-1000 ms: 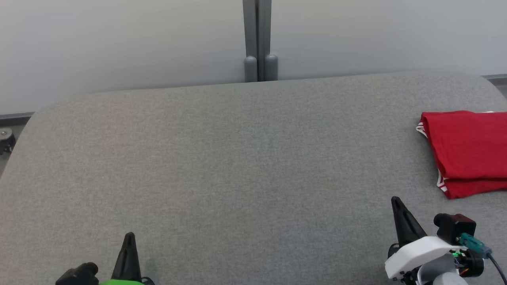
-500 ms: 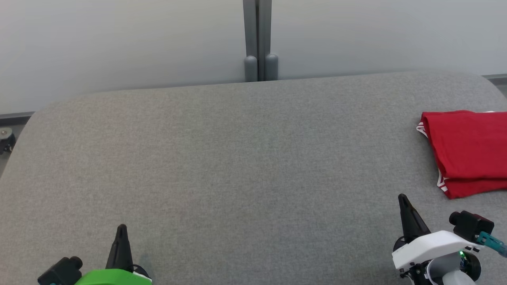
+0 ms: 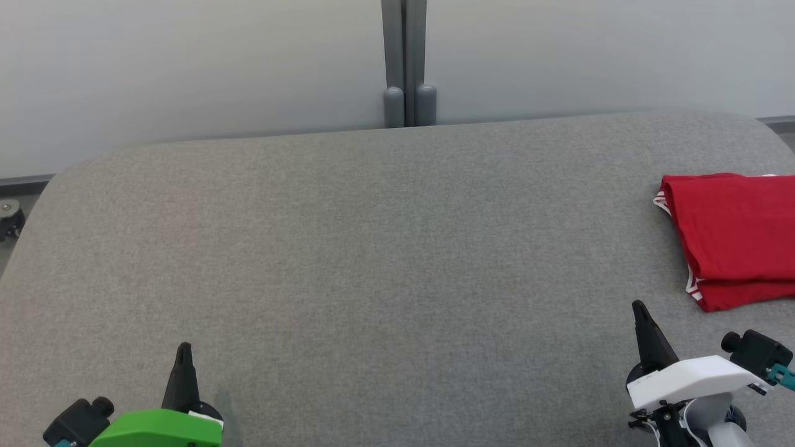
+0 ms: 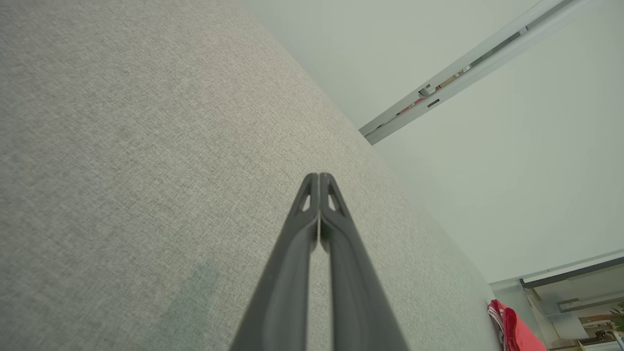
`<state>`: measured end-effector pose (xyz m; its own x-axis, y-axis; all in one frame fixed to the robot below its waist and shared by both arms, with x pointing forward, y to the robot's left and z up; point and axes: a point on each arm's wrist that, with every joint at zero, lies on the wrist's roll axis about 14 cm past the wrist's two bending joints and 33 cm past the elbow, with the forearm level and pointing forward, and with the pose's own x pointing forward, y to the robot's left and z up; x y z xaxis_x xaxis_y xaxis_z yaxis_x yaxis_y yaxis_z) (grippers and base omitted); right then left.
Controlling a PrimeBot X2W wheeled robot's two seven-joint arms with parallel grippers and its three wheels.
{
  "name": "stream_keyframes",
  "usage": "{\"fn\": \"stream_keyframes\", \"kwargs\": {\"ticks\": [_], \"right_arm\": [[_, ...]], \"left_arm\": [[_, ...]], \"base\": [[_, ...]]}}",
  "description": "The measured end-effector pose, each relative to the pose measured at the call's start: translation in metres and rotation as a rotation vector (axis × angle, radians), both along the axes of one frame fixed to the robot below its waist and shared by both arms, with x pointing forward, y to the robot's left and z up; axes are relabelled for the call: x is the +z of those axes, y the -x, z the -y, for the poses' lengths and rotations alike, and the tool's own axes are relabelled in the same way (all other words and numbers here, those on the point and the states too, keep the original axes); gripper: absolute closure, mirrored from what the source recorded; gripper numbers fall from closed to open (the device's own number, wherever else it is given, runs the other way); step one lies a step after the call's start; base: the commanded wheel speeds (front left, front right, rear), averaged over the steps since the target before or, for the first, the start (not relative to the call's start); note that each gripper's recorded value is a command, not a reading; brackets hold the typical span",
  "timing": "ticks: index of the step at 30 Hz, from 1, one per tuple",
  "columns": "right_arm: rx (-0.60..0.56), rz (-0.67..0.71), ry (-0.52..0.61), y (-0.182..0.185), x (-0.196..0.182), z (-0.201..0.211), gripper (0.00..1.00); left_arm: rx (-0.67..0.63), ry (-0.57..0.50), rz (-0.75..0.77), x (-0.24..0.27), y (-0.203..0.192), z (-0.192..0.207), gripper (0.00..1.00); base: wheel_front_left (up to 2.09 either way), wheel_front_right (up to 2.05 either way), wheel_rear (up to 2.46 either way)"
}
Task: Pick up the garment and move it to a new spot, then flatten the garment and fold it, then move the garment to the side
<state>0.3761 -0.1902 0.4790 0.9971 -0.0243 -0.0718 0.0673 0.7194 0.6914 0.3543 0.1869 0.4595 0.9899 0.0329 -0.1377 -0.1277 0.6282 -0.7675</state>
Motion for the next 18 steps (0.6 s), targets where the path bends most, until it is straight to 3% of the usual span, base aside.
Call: {"fn": "stream_keyframes", "kwargs": {"ticks": [18], "right_arm": [[-0.019, 0.006, -0.22, -0.005, 0.006, 0.004, 1.0]], "left_arm": [[0.024, 0.185, 0.023, 0.011, -0.01, -0.004, 1.0]], "base": [[0.0, 0.0, 0.0]]}}
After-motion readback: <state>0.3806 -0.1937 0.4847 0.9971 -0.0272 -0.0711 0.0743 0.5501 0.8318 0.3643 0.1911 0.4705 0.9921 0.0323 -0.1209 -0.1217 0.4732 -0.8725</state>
